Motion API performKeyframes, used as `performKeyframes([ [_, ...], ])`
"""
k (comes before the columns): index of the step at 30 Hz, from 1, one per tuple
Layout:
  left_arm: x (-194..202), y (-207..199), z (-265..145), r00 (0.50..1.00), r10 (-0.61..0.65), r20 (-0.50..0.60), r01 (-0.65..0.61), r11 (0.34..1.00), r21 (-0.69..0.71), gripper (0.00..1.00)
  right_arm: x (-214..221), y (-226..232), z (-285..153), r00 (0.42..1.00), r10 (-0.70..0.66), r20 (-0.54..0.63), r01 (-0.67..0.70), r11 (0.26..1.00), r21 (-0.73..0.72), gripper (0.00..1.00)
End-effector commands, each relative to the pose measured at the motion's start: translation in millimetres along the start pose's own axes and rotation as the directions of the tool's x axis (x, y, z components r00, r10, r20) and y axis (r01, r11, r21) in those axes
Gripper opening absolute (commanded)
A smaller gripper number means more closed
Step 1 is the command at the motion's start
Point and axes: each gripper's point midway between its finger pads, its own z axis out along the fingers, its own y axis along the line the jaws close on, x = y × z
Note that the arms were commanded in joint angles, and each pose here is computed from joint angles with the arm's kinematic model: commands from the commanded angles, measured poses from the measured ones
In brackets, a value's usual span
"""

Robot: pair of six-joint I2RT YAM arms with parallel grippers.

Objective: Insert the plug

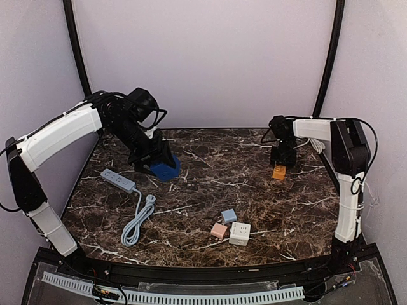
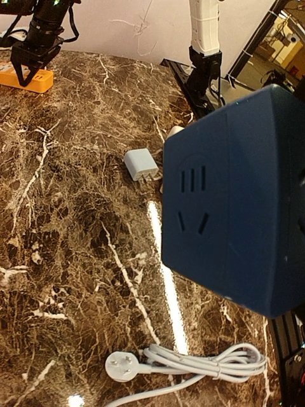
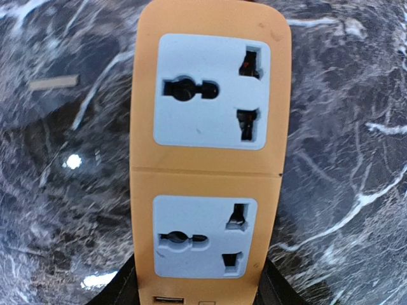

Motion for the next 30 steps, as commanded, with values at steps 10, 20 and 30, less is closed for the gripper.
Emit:
performKeyframes([
  [10,-7,23,-21,0.986,0.15,0.074,-0.139,0.98,-0.14,0.01,97,171,-68,0.834,-0.543,0.095,0.542,0.775,-0.325,0.0],
  [20,-11,37,-47,0.919,0.339,0.204,-0.297,0.932,-0.21,0.01,197,223,-94,0.557,-0.808,0.192,0.785,0.437,-0.438,0.0],
  [30,-16,21,-57,0.782,0.568,0.258,-0.53,0.822,-0.206,0.01,213,177,-74,0.354,-0.911,0.213,0.92,0.299,-0.252,0.0],
])
